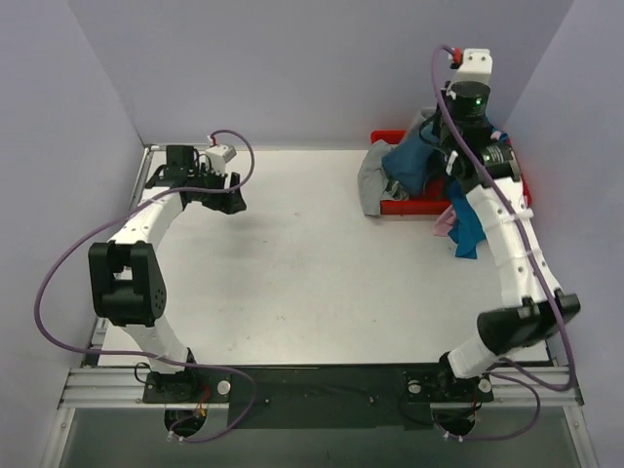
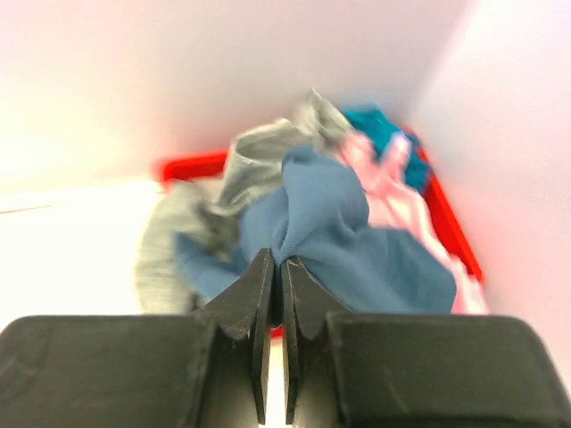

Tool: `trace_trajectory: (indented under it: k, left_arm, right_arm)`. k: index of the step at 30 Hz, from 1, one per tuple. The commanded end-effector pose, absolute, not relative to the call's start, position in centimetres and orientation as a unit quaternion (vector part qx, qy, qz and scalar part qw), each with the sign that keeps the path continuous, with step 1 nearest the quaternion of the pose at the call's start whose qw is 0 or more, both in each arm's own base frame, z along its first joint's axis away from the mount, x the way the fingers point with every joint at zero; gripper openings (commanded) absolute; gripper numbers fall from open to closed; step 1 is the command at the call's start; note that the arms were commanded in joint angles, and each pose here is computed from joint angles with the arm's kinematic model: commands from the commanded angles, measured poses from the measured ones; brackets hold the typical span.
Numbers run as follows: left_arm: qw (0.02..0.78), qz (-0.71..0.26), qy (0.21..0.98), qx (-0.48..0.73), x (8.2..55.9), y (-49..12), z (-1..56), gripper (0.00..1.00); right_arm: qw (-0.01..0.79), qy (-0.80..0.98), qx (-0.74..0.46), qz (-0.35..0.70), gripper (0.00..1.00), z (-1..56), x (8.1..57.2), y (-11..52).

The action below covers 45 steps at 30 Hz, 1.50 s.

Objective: Fold and stack the t-shirts
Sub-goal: Grab crumpled tshirt from bin with the right arm, then move the tshirt to the center of the board, then flatten out the tshirt

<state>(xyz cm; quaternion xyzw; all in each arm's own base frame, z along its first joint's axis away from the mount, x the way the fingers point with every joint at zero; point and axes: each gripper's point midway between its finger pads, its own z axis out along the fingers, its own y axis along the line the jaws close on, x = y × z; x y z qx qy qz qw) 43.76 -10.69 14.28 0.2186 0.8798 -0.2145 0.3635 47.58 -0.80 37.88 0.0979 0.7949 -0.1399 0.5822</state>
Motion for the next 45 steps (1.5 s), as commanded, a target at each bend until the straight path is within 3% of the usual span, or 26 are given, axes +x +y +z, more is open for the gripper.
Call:
trace_trajectory:
  k: [1,4,8,12,16,20,25,26,27,28,30,31,34,35,36,37,41,45]
  left_arm:
    - [0.435,-0.215,0.85,0.205,44.8,-9.0,20.5,0.78]
    - [0.462,-0.195,0.847,0.173,45.2,-5.4,22.2,0.78]
    - [0.486,-0.175,0.843,0.15,45.1,-2.9,23.7,0.78]
    - [0.506,-0.155,0.84,0.123,45.3,-0.3,24.9,0.78]
    - [0.514,-0.124,0.841,0.114,45.4,1.5,25.7,0.78]
    - [0.515,-0.099,0.844,0.112,45.6,2.4,25.8,0.78]
    - [0.504,-0.098,0.851,0.113,45.5,2.4,25.0,0.78]
    - [0.501,-0.1,0.852,0.115,45.4,2.4,24.8,0.78]
    - [0.498,-0.1,0.854,0.115,45.2,2.4,24.4,0.78]
    - [0.496,-0.104,0.853,0.12,45.2,2.2,24.2,0.78]
    - [0.491,-0.112,0.854,0.13,44.6,1.8,23.8,0.78]
    - [0.487,-0.115,0.855,0.134,44.4,1.7,23.5,0.78]
    - [0.476,-0.131,0.855,0.157,43.7,0.9,22.9,0.79]
    - [0.475,-0.135,0.855,0.161,43.6,0.8,22.8,0.79]
    - [0.473,-0.14,0.855,0.162,43.5,0.6,22.7,0.79]
    - [0.472,-0.147,0.853,0.164,43.5,0.3,22.6,0.79]
    - [0.47,-0.164,0.853,0.159,43.8,0.0,22.3,0.79]
    - [0.465,-0.179,0.853,0.155,43.9,-0.4,21.8,0.79]
  right_arm:
    - [0.725,0.684,-0.008,-0.075,0.0,49.8,41.5,6.0]
    - [0.775,0.619,-0.119,0.046,0.0,54.5,37.0,14.1]
    - [0.794,0.533,-0.206,0.206,0.0,59.2,31.0,20.2]
    - [0.773,0.531,-0.191,0.291,0.0,59.4,30.6,22.5]
    - [0.729,0.592,-0.161,0.305,0.0,54.4,34.2,24.7]
    - [0.65,0.675,-0.151,0.313,0.0,45.4,38.9,28.5]
    - [0.56,0.778,-0.142,0.247,0.0,34.8,45.9,29.8]
    - [0.536,0.8,-0.146,0.225,0.04,32.6,47.9,29.9]
    - [0.525,0.812,-0.144,0.211,0.15,31.6,49.0,29.7]
    - [0.494,0.836,-0.148,0.187,0.37,29.6,50.4,29.5]
    - [0.461,0.868,-0.142,0.12,0.6,26.9,51.4,27.8]
    - [0.454,0.873,-0.146,0.107,0.66,26.7,51.0,27.5]
    - [0.434,0.885,-0.161,0.056,0.69,23.7,48.5,25.7]
    - [0.445,0.879,-0.16,0.061,0.69,25.1,47.0,25.1]
    - [0.418,0.891,-0.166,0.059,0.69,21.7,45.4,24.9]
    - [0.427,0.886,-0.165,0.07,0.68,22.6,44.1,24.7]
    - [0.324,0.926,-0.177,0.076,0.65,13.1,37.2,24.9]
    - [0.274,0.93,-0.228,0.089,0.67,8.5,33.8,28.2]
